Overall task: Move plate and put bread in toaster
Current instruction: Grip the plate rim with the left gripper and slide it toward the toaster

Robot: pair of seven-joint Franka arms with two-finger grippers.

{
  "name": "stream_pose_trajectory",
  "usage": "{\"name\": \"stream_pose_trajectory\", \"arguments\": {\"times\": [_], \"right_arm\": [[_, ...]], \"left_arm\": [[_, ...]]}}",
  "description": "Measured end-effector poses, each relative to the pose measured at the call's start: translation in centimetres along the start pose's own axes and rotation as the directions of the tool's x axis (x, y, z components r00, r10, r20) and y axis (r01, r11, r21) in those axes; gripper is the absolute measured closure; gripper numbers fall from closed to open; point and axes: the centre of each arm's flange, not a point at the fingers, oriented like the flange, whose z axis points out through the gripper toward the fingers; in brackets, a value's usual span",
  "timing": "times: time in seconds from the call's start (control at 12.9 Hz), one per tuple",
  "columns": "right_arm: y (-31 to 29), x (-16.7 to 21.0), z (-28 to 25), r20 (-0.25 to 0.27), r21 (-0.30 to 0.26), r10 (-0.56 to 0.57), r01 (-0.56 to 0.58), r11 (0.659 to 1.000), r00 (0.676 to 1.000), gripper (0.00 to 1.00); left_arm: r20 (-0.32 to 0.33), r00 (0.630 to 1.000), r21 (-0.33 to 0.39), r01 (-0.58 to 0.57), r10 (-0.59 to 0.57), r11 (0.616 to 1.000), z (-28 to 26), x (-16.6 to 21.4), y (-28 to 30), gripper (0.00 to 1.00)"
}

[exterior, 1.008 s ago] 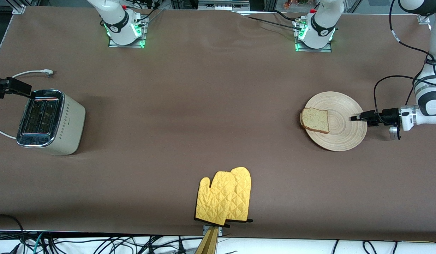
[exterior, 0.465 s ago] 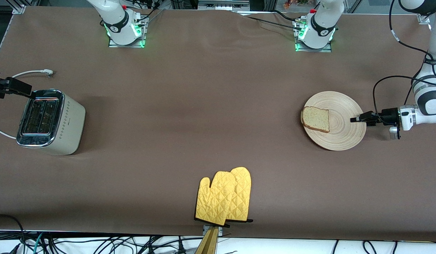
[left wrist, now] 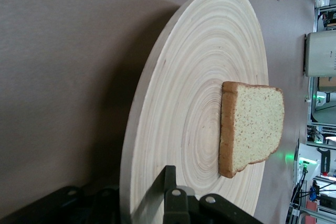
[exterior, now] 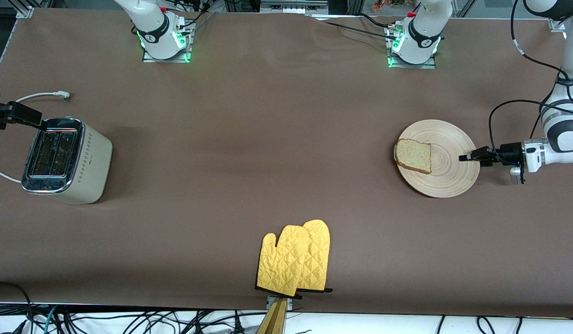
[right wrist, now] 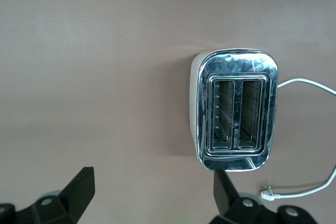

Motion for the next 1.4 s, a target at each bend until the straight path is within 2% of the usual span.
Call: {"name": "stream_pose_trajectory", "arguments": {"times": [0.16,0.54,0.93,1.16,1.4], "right_arm": [[0.0,0.0,0.0,0.0,0.0,0.0,0.0,1.0,1.0,0.0],[0.0,0.0,0.0,0.0,0.0,0.0,0.0,1.0,1.0,0.0],[0.0,0.0,0.0,0.0,0.0,0.0,0.0,1.0,1.0,0.0],[0.0,0.0,0.0,0.0,0.0,0.0,0.0,1.0,1.0,0.0],[0.0,0.0,0.0,0.0,0.0,0.0,0.0,1.0,1.0,0.0]], "left_arm": [[0.001,0.999,-0.013,-0.033,0.033,0.999,1.7,1.7,1.4,0.84],[-0.052,0.996,-0.108,-0.077,0.072,0.991,6.3,5.5,5.5,0.86],[-0.076,0.997,-0.19,-0.03,0.015,0.981,11.0,7.4,8.0,0.86],[-0.062,0.995,-0.237,0.058,-0.075,0.97,11.7,7.7,8.7,0.86],[-0.091,0.988,-0.304,0.092,-0.125,0.948,12.3,8.4,9.7,0.86]]}}
